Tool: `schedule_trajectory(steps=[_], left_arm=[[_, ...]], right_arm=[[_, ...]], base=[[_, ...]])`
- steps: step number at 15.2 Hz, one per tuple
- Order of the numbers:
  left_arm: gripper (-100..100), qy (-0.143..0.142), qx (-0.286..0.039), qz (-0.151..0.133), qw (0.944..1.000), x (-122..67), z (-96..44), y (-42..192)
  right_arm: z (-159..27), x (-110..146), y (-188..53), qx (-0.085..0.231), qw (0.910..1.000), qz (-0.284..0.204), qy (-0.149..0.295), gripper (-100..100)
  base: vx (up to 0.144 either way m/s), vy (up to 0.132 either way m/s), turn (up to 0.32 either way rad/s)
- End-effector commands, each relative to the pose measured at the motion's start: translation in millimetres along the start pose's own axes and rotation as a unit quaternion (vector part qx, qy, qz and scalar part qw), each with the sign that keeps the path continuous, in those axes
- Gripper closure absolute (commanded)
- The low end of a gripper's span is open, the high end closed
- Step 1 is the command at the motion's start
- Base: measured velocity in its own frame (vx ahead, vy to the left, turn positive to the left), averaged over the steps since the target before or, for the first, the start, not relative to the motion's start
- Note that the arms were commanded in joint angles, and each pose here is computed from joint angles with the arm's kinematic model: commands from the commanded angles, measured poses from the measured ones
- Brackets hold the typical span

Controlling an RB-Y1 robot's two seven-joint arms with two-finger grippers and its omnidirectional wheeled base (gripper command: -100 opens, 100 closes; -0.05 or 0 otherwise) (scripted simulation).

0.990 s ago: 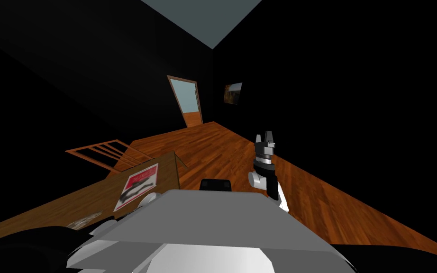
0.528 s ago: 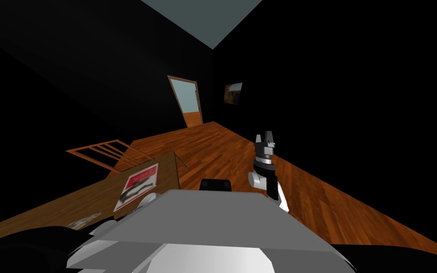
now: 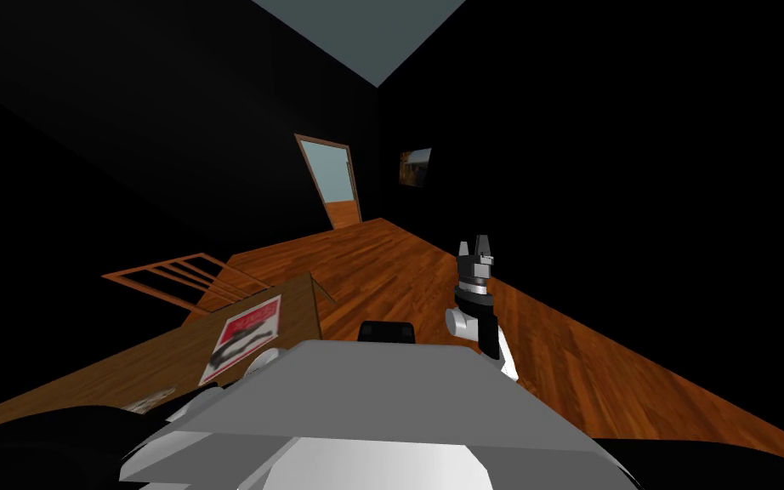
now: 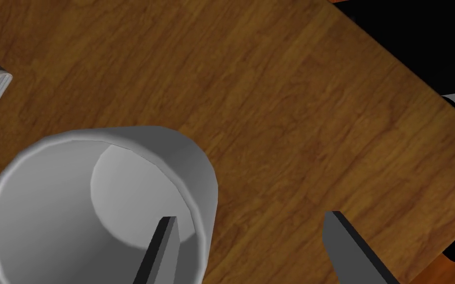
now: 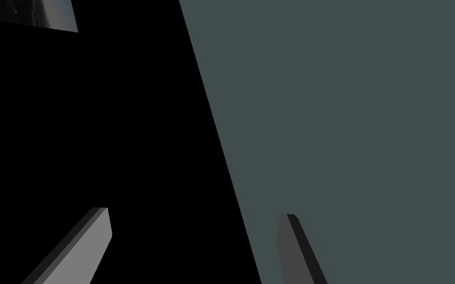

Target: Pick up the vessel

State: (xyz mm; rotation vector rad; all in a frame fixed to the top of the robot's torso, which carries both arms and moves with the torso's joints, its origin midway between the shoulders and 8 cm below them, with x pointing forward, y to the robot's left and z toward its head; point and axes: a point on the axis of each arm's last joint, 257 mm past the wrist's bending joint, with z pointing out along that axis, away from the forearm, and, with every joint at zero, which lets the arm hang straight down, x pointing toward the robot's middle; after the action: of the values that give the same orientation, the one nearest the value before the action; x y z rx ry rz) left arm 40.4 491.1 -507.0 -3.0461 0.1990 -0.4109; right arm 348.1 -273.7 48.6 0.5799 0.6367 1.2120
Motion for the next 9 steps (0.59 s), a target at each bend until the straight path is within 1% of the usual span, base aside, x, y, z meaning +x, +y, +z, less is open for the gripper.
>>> schedule_trajectory(steps=[1,4,5,8,9], left_arm=[[100,0.0,0.0,0.0,1.0,0.0,0.0,0.0],[100,0.001,0.002,0.002,1.0,1.1,-0.8,-2.2],[100,0.0,-0.001,0.005,1.0,-1.5,-10.2,-1.7],[100,0.001,-0.002,0.01,1.0,-2.5,-20.7,-2.4],[100,0.0,-0.002,0.008,1.0,-2.1,-16.6,-2.5]], right_arm=[[0.0,0.0,0.0,0.0,1.0,0.0,0.0,0],[0.0,0.0,0.0,0.0,1.0,0.0,0.0,0],[0.0,0.0,0.0,0.0,1.0,0.0,0.0,0],[0.0,0.0,0.0,0.0,1.0,0.0,0.0,0],[0.0,0.0,0.0,0.0,1.0,0.0,0.0,0]], base=[[0.0,0.0,0.0],[-0.001,-0.004,-0.002],[0.011,0.004,0.096],[0.026,-0.003,0.1],[0.014,-0.001,0.024]])
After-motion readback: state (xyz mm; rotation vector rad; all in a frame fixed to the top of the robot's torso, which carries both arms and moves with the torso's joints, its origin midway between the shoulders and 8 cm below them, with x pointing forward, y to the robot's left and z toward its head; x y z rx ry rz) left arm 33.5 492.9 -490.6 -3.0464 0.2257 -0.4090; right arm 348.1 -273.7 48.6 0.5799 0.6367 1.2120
